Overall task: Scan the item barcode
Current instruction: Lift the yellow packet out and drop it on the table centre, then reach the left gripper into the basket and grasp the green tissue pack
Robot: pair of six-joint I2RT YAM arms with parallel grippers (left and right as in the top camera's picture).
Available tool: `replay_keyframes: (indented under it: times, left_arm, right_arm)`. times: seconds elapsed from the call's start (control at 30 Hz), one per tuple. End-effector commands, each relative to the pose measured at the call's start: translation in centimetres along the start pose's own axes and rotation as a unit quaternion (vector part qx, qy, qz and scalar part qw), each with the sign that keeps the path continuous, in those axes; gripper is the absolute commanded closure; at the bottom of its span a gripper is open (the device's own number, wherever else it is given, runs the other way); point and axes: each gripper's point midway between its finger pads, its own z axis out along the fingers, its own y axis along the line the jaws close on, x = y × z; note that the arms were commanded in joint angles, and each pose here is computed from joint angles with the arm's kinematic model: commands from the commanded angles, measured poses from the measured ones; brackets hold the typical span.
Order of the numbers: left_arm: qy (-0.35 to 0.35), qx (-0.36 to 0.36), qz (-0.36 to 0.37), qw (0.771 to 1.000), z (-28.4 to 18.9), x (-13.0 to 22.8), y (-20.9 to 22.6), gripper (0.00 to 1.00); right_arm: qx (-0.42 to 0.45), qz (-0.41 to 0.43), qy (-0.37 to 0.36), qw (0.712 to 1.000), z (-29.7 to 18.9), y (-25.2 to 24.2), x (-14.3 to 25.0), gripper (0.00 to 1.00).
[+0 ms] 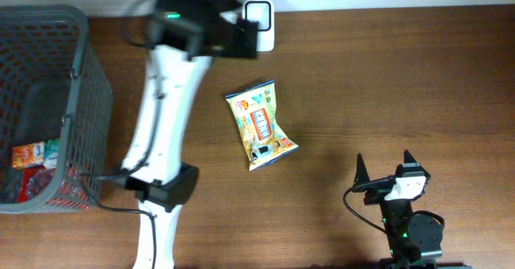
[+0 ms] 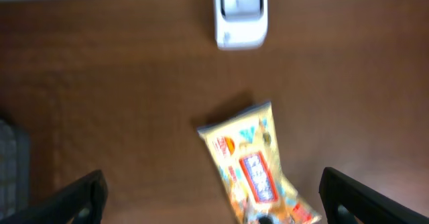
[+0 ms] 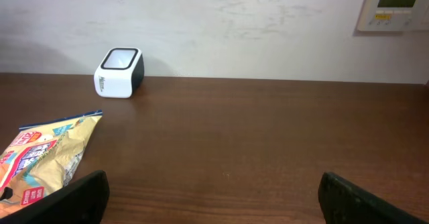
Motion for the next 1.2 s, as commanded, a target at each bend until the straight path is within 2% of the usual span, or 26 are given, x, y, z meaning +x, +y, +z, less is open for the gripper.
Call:
replay_keyframes:
  times: [0.0, 0.07, 0.2, 0.3, 0.37, 0.4, 0.53, 0.6, 0.8, 0.87, 0.9, 1.0, 1.13, 1.17]
  left_arm:
    - [-0.047, 0.058, -0.045, 0.996, -4.6, -1.6, 1.6, 0.01]
    - [-0.068, 0.052, -0.059, 0.995, -6.4, -2.1, 3.4, 0.01]
    - [-0.143, 0.024, -0.091, 0.985, -13.3, -2.6, 8.6, 0.01]
    - [-0.195, -0.066, -0.146, 0.968, -19.0, -1.1, 15.3, 0.01]
    - [-0.199, -0.115, -0.187, 0.955, -21.3, 0.9, 19.2, 0.01]
    - [-0.190, -0.144, -0.231, 0.943, -22.2, 2.8, 21.8, 0.01]
    - [-0.132, -0.208, -0.321, 0.915, -21.9, 7.9, 27.1, 0.01]
    - [-0.078, -0.256, -0.394, 0.879, -20.2, 11.3, 30.9, 0.01]
    - [-0.070, -0.309, -0.512, 0.799, -16.7, 15.2, 38.9, 0.01]
    - [-0.057, -0.317, -0.530, 0.785, -14.8, 16.8, 40.7, 0.01]
    - [-0.041, -0.317, -0.532, 0.784, -13.8, 17.7, 40.9, 0.06]
    - [-0.009, -0.313, -0.529, 0.789, -10.8, 19.1, 40.9, 0.06]
    - [-0.006, -0.302, -0.429, 0.851, -6.2, 18.4, 42.1, 0.15]
    - [0.003, -0.300, -0.413, 0.860, -5.2, 18.6, 42.0, 0.16]
  right_arm:
    - [0.002, 0.003, 0.002, 1.000, 0.0, 0.0, 0.3, 0.02]
    - [0.002, 0.003, 0.002, 1.000, 0.0, 0.0, 0.3, 0.02]
    - [0.002, 0.003, 0.002, 1.000, 0.0, 0.0, 0.3, 0.02]
    - [0.002, 0.003, 0.002, 1.000, 0.0, 0.0, 0.3, 0.02]
    - [0.002, 0.003, 0.002, 1.000, 0.0, 0.0, 0.3, 0.02]
    - [0.002, 0.003, 0.002, 1.000, 0.0, 0.0, 0.3, 0.01]
    - [0.002, 0.003, 0.002, 1.000, 0.0, 0.0, 0.3, 0.02]
    - [0.002, 0.003, 0.002, 1.000, 0.0, 0.0, 0.3, 0.01]
    - [0.002, 0.003, 0.002, 1.000, 0.0, 0.0, 0.3, 0.02]
    - [0.002, 0.003, 0.002, 1.000, 0.0, 0.0, 0.3, 0.02]
    - [0.002, 0.003, 0.002, 1.000, 0.0, 0.0, 0.3, 0.02]
    - [0.002, 0.003, 0.002, 1.000, 0.0, 0.0, 0.3, 0.02]
    - [0.002, 0.003, 0.002, 1.000, 0.0, 0.0, 0.3, 0.02]
    - [0.002, 0.003, 0.002, 1.000, 0.0, 0.0, 0.3, 0.02]
